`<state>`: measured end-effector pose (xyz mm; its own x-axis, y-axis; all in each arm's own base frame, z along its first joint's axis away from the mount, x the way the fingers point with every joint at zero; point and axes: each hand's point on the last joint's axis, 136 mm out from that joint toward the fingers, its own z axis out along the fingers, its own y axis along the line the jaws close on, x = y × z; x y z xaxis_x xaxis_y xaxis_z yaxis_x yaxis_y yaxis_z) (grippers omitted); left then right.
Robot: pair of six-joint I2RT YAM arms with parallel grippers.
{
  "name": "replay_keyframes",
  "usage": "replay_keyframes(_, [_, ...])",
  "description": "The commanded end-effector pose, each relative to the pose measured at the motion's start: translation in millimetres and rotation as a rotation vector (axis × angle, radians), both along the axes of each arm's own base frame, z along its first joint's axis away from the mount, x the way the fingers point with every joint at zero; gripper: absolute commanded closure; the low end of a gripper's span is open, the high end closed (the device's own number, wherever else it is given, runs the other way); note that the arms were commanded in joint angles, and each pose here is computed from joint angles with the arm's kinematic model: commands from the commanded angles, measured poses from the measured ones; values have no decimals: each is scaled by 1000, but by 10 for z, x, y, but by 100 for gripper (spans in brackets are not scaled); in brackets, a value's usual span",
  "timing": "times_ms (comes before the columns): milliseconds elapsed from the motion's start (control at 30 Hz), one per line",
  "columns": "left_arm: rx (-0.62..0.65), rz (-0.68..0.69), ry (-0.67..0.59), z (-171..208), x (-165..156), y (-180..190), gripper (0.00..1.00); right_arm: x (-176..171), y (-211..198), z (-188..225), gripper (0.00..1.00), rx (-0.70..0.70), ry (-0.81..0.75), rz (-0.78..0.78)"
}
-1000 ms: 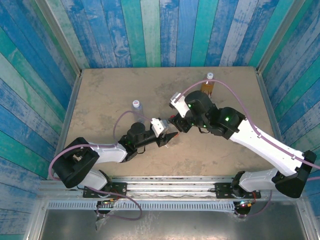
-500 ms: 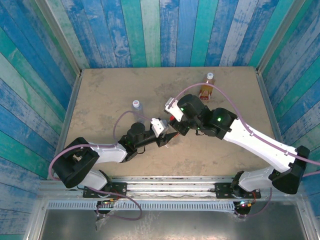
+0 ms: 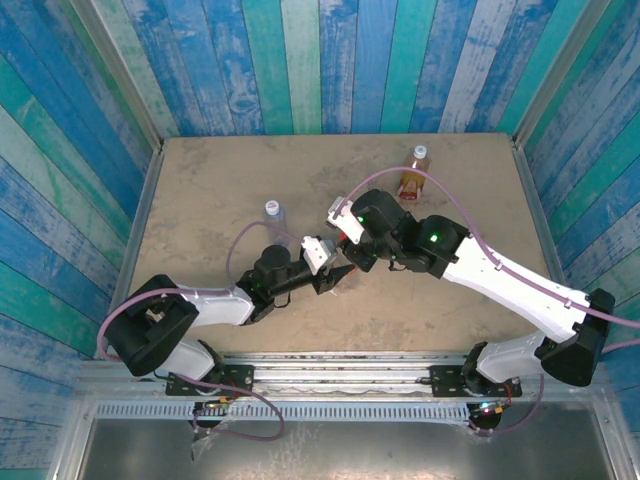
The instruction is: Screw on the bottle caps
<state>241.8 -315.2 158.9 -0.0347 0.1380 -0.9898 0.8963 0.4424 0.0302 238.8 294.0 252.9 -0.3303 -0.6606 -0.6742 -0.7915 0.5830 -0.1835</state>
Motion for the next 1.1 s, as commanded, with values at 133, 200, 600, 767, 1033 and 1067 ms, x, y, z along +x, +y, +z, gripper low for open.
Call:
replay_keyframes(133, [157, -7, 156, -621, -150, 127, 43, 18, -25, 53, 66, 8, -3, -44])
replay_keyframes(200, [157, -7, 155, -620, -153, 128, 43, 47, -51, 58, 67, 11, -6, -78])
replay_keyframes(600, [152, -10, 156, -617, -171, 140, 43, 129, -108, 76, 70, 118, 90, -195])
replay_keyframes(767, [151, -10, 156, -617, -177, 141, 43, 150, -142, 54, 70, 155, 143, -227])
replay_keyframes(1033, [152, -22, 150, -605, -186, 127, 43, 183, -159, -9, 71, 193, 242, -270])
replay_keyframes(1067, [152, -22, 151, -608, -185, 127, 43, 192, -165, -12, 72, 197, 249, -276])
